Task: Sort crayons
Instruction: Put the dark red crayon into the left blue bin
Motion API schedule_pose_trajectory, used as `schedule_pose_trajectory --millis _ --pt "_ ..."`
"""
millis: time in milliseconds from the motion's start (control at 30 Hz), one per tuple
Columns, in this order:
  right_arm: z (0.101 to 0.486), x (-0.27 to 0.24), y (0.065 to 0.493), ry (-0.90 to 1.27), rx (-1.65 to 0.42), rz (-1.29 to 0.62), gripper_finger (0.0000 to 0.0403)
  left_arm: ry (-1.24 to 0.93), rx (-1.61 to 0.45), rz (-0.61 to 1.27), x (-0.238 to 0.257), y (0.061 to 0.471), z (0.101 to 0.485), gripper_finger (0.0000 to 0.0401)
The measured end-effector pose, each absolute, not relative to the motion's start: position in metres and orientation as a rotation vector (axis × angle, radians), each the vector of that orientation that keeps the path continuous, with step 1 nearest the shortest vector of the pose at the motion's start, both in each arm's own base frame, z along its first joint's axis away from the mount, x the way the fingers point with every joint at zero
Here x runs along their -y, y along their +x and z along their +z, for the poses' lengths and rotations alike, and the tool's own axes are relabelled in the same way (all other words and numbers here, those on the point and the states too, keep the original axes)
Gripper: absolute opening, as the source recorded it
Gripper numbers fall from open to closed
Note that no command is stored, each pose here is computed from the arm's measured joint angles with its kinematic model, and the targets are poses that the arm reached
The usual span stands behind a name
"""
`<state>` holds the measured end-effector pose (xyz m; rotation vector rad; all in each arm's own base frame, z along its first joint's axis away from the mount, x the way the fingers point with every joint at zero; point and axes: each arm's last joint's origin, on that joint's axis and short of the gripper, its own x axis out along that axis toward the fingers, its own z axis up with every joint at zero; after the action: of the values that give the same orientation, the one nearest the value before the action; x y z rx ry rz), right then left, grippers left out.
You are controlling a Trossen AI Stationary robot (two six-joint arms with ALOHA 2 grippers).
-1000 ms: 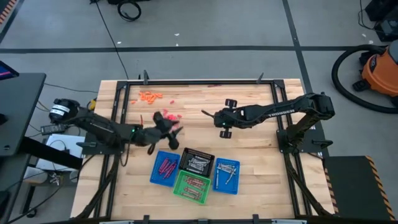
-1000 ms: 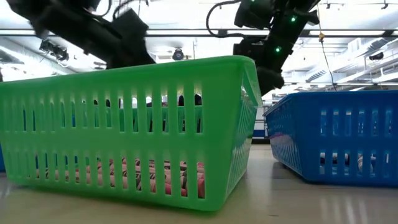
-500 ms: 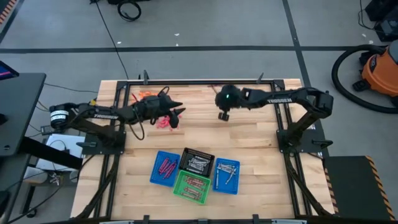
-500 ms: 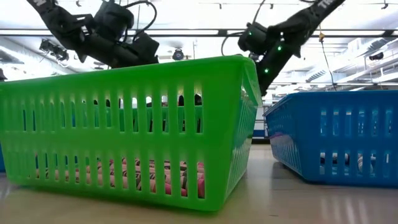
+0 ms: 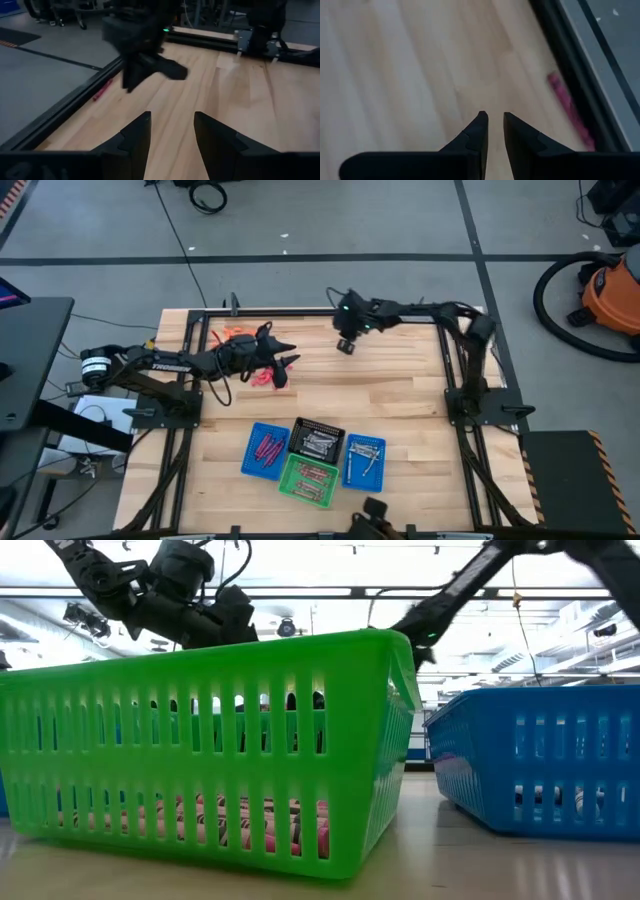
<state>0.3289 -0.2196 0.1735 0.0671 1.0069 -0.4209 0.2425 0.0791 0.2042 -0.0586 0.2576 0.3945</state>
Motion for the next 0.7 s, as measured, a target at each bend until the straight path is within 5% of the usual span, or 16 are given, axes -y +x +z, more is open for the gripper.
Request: schedule_pose_trajectory --millis 333,700 --pt "0.168 0.263 0.372 0.216 -1.154 -0.508 0.0080 -0.057 -0.279 0.371 -0.073 0.244 0.202 0.0162" --pt "0.156 0.284 0.389 0.264 -1.213 -0.607 0.0168 -0.061 -0.308 0.372 -0.073 0.243 0.200 0.0162"
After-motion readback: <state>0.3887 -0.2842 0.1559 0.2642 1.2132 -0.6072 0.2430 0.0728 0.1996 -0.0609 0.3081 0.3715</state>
